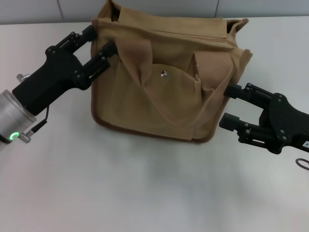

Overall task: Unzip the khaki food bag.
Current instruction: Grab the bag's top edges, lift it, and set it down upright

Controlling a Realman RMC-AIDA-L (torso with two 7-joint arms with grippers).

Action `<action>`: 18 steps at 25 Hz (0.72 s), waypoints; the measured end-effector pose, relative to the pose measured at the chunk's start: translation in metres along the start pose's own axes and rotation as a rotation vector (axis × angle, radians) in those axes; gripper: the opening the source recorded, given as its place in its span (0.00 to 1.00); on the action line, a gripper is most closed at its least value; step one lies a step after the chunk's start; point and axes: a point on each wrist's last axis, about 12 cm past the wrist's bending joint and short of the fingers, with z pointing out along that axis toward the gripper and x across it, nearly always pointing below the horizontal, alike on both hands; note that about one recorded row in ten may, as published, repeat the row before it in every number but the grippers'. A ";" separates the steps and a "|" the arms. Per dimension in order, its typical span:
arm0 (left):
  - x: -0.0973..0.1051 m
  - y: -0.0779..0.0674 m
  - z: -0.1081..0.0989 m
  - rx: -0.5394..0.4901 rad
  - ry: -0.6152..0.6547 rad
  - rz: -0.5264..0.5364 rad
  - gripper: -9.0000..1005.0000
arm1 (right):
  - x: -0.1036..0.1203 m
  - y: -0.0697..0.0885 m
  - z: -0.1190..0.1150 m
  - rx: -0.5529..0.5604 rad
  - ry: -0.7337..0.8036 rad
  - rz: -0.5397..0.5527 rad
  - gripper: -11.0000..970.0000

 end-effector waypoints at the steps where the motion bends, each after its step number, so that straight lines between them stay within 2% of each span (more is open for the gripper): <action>1: 0.000 0.001 0.001 -0.007 0.003 0.000 0.44 | 0.000 0.000 0.000 0.001 0.000 0.001 0.82; 4: 0.000 0.003 0.002 -0.021 -0.001 -0.002 0.51 | 0.001 0.001 -0.001 0.004 0.000 0.003 0.82; 7: -0.004 0.003 -0.004 -0.033 -0.045 -0.003 0.63 | 0.001 0.001 -0.002 0.007 -0.001 0.004 0.82; 12: -0.011 0.002 -0.013 -0.042 -0.109 0.004 0.54 | 0.002 0.001 -0.002 0.013 0.002 0.004 0.82; 18: -0.007 0.001 -0.001 -0.020 -0.068 0.004 0.53 | 0.001 -0.001 -0.001 0.016 0.005 0.002 0.82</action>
